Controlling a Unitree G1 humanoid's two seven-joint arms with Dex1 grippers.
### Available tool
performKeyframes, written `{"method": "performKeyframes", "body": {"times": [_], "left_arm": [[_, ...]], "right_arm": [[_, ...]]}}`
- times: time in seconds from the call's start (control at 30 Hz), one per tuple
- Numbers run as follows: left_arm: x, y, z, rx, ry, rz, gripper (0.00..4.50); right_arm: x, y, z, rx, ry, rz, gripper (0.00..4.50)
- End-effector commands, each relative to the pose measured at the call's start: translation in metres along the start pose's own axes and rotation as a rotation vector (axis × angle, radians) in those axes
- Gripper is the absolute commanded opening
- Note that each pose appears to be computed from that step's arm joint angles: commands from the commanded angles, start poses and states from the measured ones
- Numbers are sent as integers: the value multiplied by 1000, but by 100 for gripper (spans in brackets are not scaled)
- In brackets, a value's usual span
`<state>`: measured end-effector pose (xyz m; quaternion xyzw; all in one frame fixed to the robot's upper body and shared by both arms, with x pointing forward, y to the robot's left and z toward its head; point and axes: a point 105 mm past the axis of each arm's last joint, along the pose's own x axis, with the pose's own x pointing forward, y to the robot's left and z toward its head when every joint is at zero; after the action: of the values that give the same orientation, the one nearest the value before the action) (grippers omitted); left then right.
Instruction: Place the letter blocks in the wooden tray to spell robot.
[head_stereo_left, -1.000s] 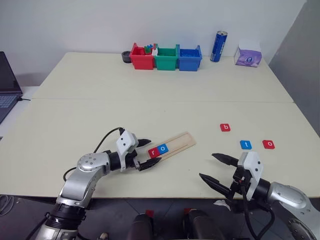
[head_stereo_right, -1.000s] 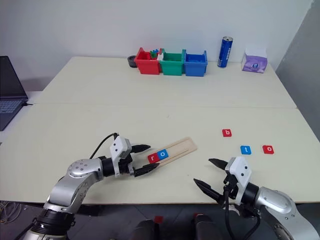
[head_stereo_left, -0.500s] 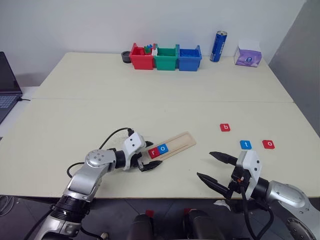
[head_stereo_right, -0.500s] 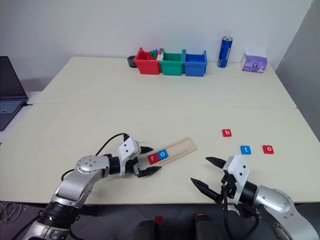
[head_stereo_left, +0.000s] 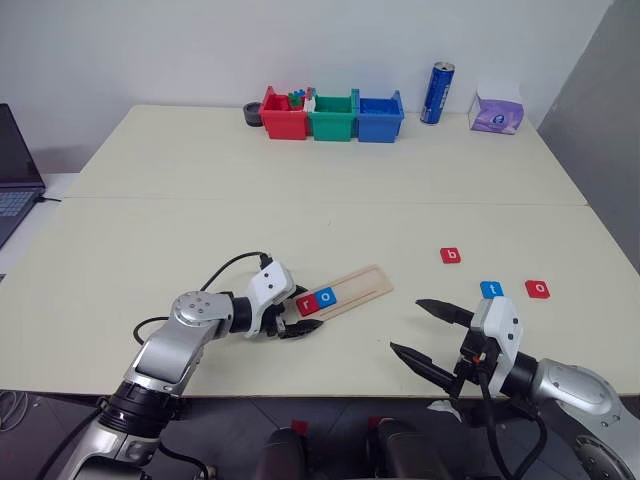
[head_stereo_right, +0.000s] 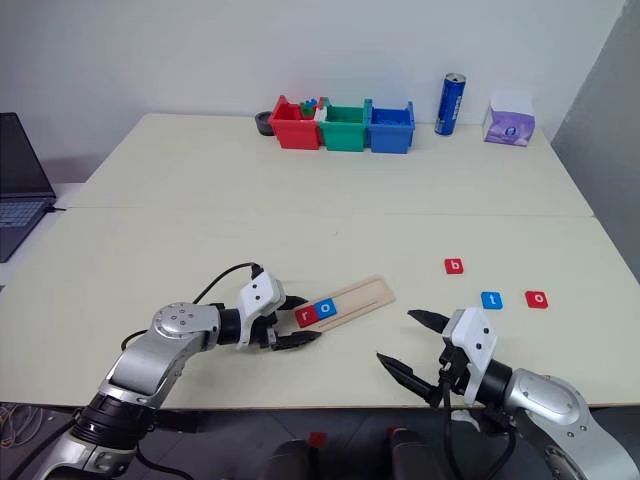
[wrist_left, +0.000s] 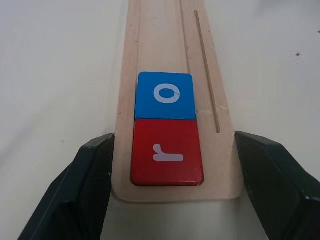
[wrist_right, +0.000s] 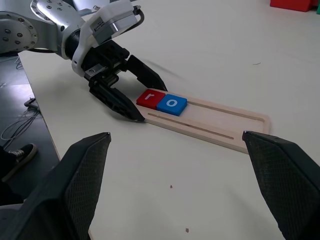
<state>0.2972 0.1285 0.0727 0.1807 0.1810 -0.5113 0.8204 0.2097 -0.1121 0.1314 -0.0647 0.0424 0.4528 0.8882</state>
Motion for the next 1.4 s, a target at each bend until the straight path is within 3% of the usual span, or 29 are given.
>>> {"method": "performKeyframes", "body": {"times": [0.03,0.13,0.33,0.6,0.83,1.07,1.17,1.4], "left_arm": [[2,-13,-16,40,71,-103,338],[1,-16,-15,113,73,-165,338],[6,-12,2,262,42,-252,338],[13,-16,10,341,23,-392,338],[20,-13,9,372,20,-383,338],[20,-13,11,299,-3,-376,338],[20,-12,12,295,-3,-381,438],[19,-8,23,333,-61,-354,447]], "right_arm": [[-9,-12,8,-91,3,-50,450],[-23,-19,1,-109,67,-43,450],[-48,-4,-21,-61,218,51,450],[-37,3,-17,-63,169,47,450],[-31,3,-15,-66,157,42,450],[-28,1,-10,-65,156,48,450],[-27,0,-9,-63,157,49,450],[-27,-2,-6,-57,154,53,450]]}}
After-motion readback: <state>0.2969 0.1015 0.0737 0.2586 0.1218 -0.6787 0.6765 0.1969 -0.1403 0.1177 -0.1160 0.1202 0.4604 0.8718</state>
